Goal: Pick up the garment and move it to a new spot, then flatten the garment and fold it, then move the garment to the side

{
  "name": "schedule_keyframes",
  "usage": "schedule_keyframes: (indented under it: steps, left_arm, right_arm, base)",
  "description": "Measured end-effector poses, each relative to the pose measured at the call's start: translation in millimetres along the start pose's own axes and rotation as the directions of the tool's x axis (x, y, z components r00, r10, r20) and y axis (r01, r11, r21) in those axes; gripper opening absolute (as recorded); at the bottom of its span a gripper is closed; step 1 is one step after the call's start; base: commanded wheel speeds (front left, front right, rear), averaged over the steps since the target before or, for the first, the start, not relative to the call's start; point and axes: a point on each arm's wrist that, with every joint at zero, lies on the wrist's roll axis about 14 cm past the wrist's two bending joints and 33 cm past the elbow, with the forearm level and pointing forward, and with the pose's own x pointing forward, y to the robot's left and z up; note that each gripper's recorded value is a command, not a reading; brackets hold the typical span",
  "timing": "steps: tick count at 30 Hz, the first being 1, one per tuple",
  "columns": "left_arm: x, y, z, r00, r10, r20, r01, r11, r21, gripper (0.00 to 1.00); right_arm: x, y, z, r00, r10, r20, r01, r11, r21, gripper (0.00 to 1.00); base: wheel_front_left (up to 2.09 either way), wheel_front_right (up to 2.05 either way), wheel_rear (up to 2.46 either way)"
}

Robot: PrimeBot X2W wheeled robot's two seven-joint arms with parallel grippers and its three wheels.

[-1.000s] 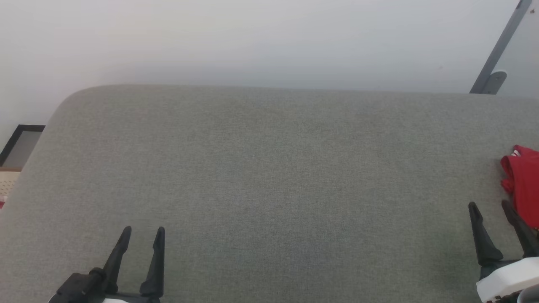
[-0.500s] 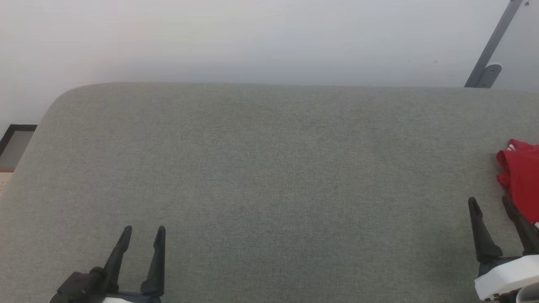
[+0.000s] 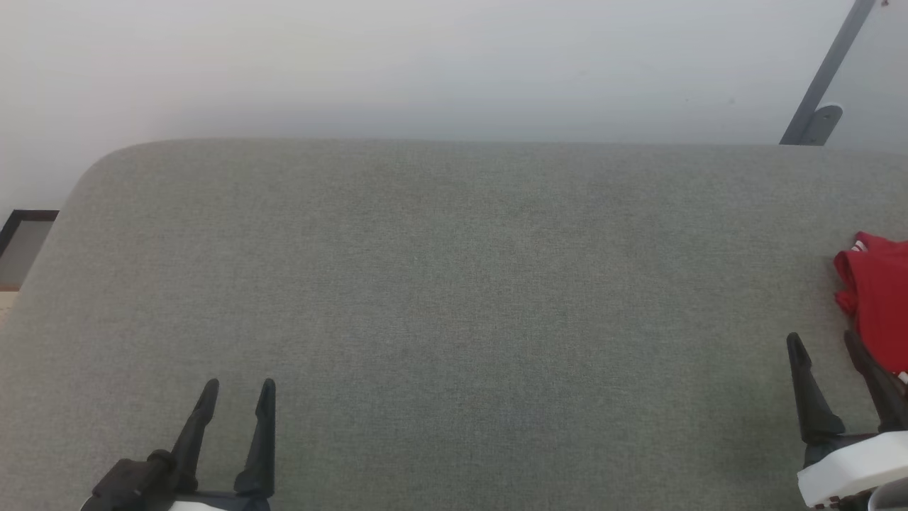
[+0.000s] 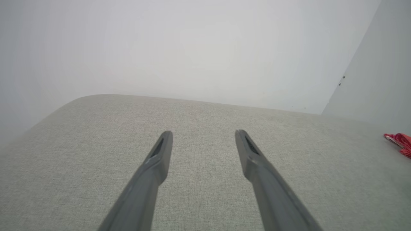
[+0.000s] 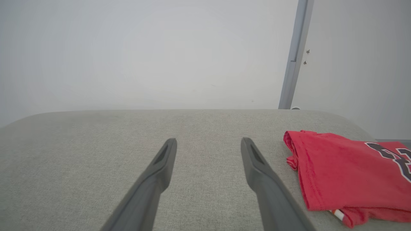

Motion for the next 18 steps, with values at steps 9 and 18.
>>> schedule_keyframes:
  steps: [9,18]
  left_arm:
    - [-4.3,0.5,-17.1,0.998,0.018,-0.053,-0.019,1.000,-0.020,0.00]
    - [-5.2,3.4,-26.4,0.995,0.052,-0.090,-0.066,0.984,-0.162,0.00]
  right_arm:
    - [-6.5,2.7,-20.2,0.998,-0.012,-0.054,0.014,0.999,0.031,0.00]
    - [-10.0,2.7,-31.4,0.995,-0.045,-0.091,0.061,0.981,0.184,0.00]
  base:
    - [0.00,0.00,0.00]
    - [0.00,0.00,0.00]
